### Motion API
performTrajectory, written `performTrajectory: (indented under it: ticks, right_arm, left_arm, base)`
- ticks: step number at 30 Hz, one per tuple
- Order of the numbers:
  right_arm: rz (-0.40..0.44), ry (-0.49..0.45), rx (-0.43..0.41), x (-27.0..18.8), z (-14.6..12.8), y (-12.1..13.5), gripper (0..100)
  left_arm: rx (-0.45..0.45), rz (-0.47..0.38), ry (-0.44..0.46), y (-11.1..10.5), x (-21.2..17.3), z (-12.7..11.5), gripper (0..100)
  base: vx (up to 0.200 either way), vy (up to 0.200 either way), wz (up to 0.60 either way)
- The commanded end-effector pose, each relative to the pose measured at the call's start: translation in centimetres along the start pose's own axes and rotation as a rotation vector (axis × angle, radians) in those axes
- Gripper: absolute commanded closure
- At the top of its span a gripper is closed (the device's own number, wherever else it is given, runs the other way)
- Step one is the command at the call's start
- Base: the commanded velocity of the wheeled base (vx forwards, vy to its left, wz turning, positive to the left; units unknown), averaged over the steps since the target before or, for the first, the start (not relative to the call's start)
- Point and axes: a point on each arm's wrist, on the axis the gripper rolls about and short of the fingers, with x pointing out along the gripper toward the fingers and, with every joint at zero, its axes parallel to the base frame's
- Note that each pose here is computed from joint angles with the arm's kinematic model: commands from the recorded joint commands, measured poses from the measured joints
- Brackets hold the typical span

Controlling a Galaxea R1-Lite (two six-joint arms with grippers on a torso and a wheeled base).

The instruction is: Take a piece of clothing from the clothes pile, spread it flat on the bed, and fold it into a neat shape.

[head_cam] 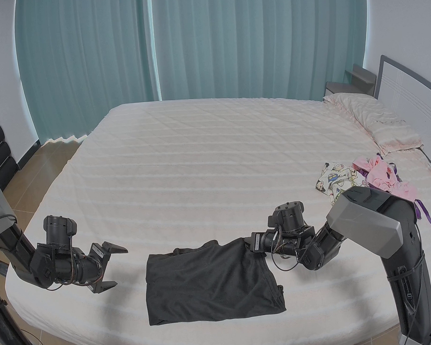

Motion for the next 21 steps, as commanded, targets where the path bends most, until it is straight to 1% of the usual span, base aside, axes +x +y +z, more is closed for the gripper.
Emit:
performTrajectory:
  ticks: [1,6,14,21]
  right_arm:
    - [-0.011,-0.027,0.013,0.1,0.7,-0.6,100]
    - [-0.023,-0.066,0.023,-0.1,1.5,-1.2,100]
    - [-0.026,-0.109,0.042,0.3,1.9,-1.4,100]
    - [-0.042,-0.105,0.048,0.8,1.4,-1.9,100]
  left_arm:
    - [-0.001,0.0,0.0,0.0,0.0,0.0,0]
    - [-0.001,0.001,-0.001,0.0,0.0,0.0,0]
    - [-0.001,0.001,-0.001,0.0,0.0,0.0,0]
    - [0.0,0.001,0.0,0.0,0.0,0.0,0]
  base:
    - [0.0,0.0,0.0]
    - [0.0,0.0,0.0]
    - [0.0,0.0,0.0]
    - [0.0,0.0,0.0]
